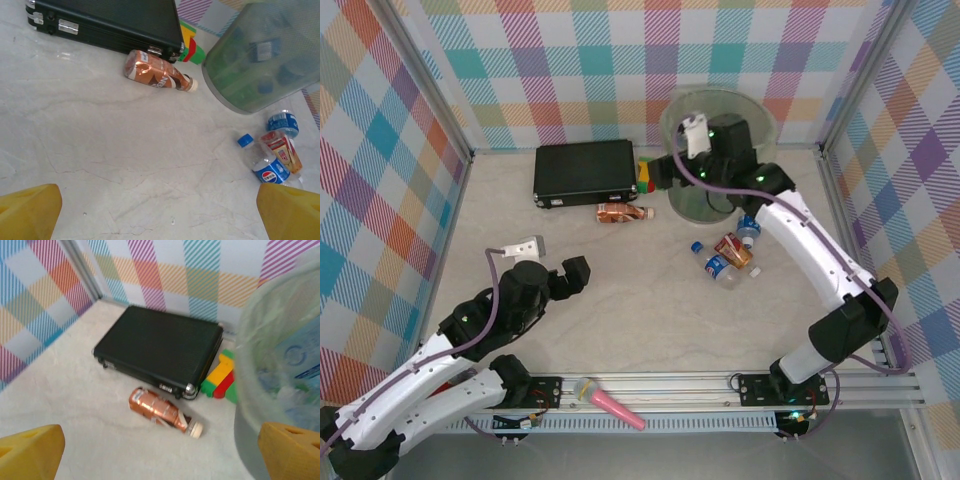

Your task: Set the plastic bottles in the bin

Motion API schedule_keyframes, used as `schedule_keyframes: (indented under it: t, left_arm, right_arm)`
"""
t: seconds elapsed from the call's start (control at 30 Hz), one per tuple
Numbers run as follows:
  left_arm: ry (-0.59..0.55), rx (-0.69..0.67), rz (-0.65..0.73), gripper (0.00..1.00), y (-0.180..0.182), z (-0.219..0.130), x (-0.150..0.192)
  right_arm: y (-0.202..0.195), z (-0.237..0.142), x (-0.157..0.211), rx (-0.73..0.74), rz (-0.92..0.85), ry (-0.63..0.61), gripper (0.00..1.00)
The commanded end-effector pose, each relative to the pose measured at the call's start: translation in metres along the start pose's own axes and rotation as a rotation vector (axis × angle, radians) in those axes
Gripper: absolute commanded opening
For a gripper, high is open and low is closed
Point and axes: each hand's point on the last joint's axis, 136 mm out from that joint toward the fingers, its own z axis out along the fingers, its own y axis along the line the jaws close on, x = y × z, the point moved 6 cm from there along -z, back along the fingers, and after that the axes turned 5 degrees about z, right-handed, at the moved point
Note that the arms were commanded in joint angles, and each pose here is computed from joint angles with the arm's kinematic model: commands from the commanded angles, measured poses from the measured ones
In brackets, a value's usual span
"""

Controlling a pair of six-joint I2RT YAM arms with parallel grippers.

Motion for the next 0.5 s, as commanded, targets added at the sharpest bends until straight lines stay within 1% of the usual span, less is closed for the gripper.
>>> schedule_keyframes:
  t: [0.0, 0.27, 0.43, 0.47]
  left_arm:
    - [-0.043, -0.042, -0.048, 1.00, 0.008, -0.003, -0.003]
    - [-0.068, -0.042, -0.088, 1.00, 0.022, -0.025, -0.006]
    - [-0.068, -0.026, -0.089, 1.00, 0.028, -0.038, -0.007]
    - [-0.064, -0.022, -0.088, 1.00, 0.028, -0.039, -0.006]
  right_arm:
    - [0.014, 0.018, 0.014, 0.035, -0.151, 0.019, 0.99]
    - [0.046, 0.097, 0.074, -0.042, -0.468, 0.218, 0.99]
    - [0.052, 0.150, 0.109, -0.020, -0.640, 0.321, 0.99]
    - [0.052, 0.160, 0.114, -0.017, -0.662, 0.334, 0.98]
